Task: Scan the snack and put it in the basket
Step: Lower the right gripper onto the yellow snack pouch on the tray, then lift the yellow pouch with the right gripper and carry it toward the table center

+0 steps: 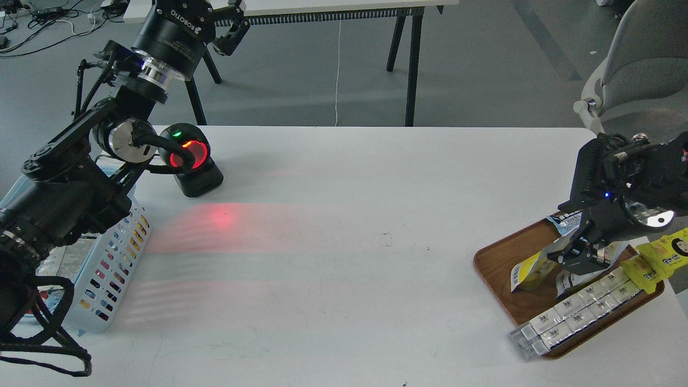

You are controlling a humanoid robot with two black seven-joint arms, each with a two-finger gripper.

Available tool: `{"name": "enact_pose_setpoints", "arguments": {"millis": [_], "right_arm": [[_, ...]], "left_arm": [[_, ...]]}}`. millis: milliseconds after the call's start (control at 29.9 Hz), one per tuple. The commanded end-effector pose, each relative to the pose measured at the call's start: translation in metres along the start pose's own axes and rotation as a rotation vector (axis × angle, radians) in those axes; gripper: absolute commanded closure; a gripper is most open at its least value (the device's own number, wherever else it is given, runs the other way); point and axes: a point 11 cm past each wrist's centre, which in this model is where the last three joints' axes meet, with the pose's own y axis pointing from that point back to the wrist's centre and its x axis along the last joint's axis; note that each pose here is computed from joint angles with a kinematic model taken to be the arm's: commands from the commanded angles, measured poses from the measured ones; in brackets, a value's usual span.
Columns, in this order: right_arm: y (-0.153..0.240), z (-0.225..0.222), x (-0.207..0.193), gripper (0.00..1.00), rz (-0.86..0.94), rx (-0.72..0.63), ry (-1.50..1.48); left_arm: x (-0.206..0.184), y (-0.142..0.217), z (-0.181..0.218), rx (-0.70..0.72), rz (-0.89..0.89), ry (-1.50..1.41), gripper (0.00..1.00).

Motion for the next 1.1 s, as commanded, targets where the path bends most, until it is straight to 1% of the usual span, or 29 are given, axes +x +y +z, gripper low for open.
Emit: {"name": "enact_pose_setpoints", "arguments": {"millis": [0, 100, 134, 201, 234, 268, 301, 401, 502, 636, 736, 1070], "right_arm": [[-0.004, 0.001, -0.006, 0.15, -0.013, 0.002, -0.015], [-0.006, 0.0, -0.009, 0.25, -0.018, 0.006, -0.021], [-0.007, 0.0, -0.011, 0.33, -0.022, 0.008, -0.026], [-0.007, 0.004, -0.013, 0.51, -0.027, -0.003, -0.036], [-0.007, 0.007, -0.015, 0.62, -0.03, -0.009, -0.041], [-0.007, 0.009, -0.015, 0.69, -0.031, -0.015, -0.044], [-0.006, 0.012, -0.016, 0.74, -0.033, -0.023, -0.049], [-0.006, 0.015, -0.017, 0.81, -0.035, -0.032, -0.057], [-0.006, 0.016, -0.014, 0.82, -0.029, -0.033, -0.052], [-0.007, 0.017, -0.011, 0.95, -0.029, -0.034, -0.045], [-0.008, 0.016, -0.009, 1.0, -0.028, -0.032, -0.04], [0.002, 0.025, 0.004, 1.0, 0.012, -0.063, -0.032]], "left_arm": [[0.001, 0.003, -0.003, 0.006, 0.005, 0.003, 0.0], [0.001, 0.003, -0.004, 0.007, 0.006, 0.005, 0.0], [0.001, 0.003, -0.004, 0.007, 0.006, 0.005, 0.0], [0.001, 0.003, -0.004, 0.008, 0.005, 0.004, 0.0], [0.001, 0.003, -0.004, 0.008, 0.005, 0.004, 0.0], [0.001, 0.003, -0.004, 0.008, 0.005, 0.004, 0.0], [0.001, 0.003, -0.005, 0.008, 0.005, 0.005, 0.0], [-0.001, 0.002, -0.007, 0.01, 0.001, 0.01, 0.0], [-0.004, 0.001, -0.011, 0.011, -0.002, 0.019, 0.0], [-0.004, 0.001, -0.011, 0.011, -0.002, 0.021, 0.0], [-0.004, 0.0, -0.011, 0.01, -0.002, 0.021, 0.0], [-0.003, 0.001, -0.009, 0.01, -0.002, 0.016, 0.0]]}}
